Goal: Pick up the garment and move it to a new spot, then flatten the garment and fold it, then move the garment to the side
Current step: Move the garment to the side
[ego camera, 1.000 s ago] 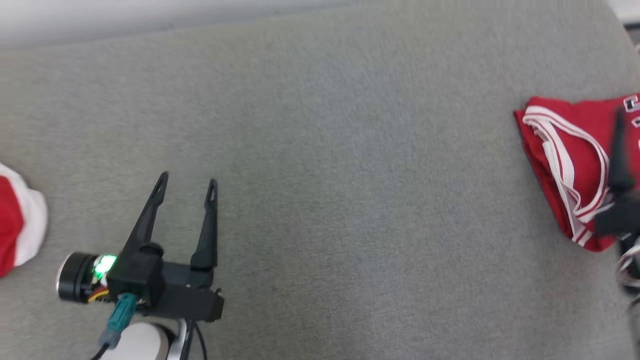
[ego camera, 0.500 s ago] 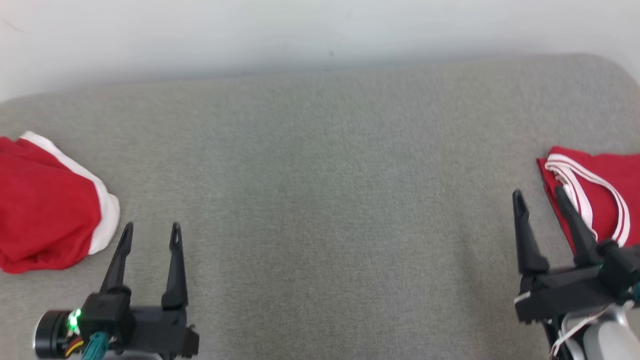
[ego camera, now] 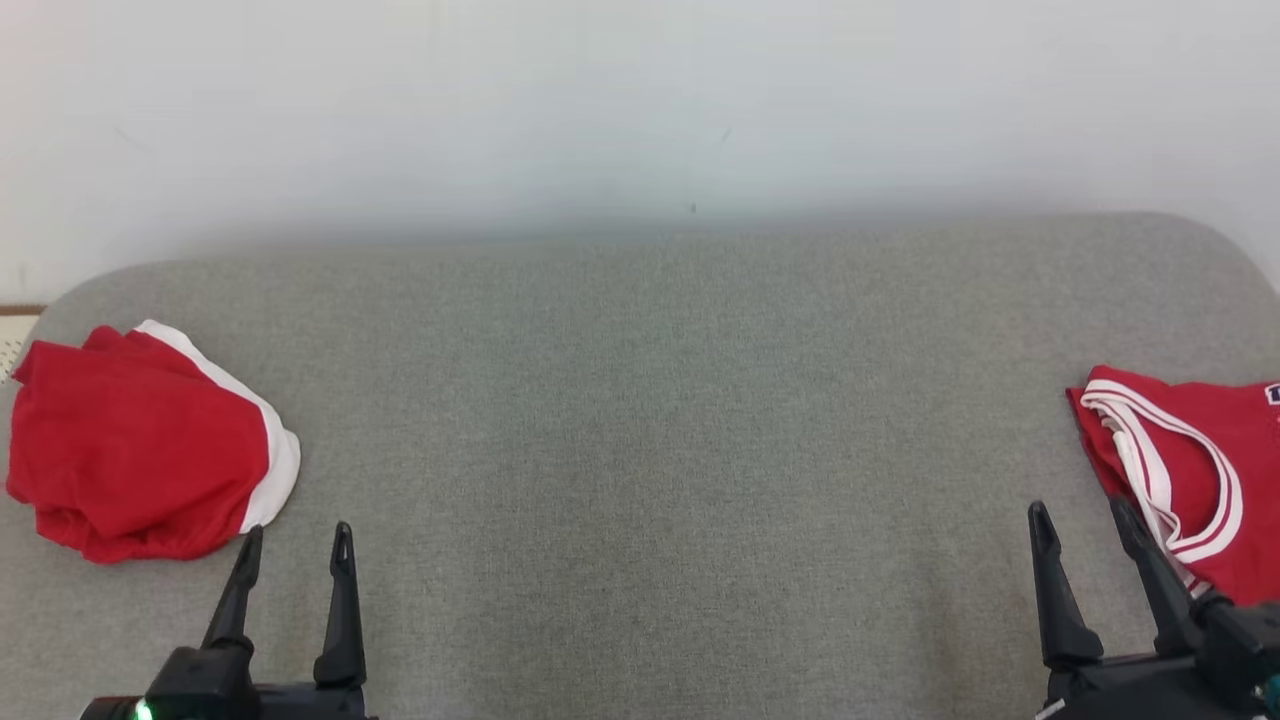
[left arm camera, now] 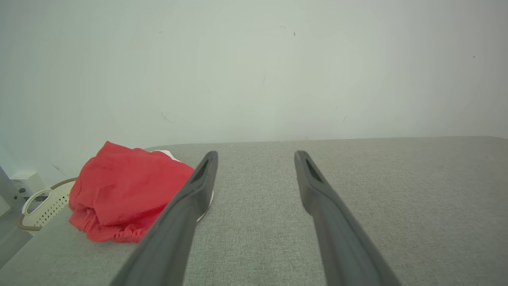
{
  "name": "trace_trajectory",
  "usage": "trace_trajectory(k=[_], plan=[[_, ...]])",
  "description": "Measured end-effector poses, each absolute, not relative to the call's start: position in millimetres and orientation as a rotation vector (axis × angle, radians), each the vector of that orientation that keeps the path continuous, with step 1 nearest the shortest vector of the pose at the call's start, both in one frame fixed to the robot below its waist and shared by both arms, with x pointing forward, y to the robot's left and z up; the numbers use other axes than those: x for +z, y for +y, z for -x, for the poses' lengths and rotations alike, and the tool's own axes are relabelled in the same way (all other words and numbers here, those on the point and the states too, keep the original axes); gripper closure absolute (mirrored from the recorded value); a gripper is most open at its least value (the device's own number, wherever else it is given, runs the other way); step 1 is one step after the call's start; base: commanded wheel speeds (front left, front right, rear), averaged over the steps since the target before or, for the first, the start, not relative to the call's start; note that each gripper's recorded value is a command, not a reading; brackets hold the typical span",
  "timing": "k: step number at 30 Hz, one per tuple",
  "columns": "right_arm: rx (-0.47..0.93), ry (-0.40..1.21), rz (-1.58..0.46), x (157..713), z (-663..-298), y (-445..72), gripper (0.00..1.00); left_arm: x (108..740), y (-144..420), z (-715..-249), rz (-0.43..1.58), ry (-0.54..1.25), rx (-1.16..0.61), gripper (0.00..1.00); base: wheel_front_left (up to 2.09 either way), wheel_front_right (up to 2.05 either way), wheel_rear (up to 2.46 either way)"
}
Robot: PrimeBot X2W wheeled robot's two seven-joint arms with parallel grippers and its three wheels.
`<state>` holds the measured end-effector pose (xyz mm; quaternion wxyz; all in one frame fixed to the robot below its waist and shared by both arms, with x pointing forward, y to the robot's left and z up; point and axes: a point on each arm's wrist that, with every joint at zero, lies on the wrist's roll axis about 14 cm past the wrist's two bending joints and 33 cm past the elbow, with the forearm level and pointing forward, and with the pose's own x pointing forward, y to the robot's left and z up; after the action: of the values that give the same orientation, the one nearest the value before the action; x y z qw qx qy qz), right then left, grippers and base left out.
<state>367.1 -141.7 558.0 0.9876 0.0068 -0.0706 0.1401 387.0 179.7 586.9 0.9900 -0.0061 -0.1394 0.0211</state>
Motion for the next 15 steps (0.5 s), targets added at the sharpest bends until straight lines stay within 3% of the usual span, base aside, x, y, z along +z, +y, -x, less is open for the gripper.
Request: trace_trajectory(k=[15], plan=[[0.278, -0.16, -0.018, 569, -346, -137, 0.0, 582, 183, -378, 0.046, -0.268, 0.029, 0.0, 0.0, 0.0, 0.0]])
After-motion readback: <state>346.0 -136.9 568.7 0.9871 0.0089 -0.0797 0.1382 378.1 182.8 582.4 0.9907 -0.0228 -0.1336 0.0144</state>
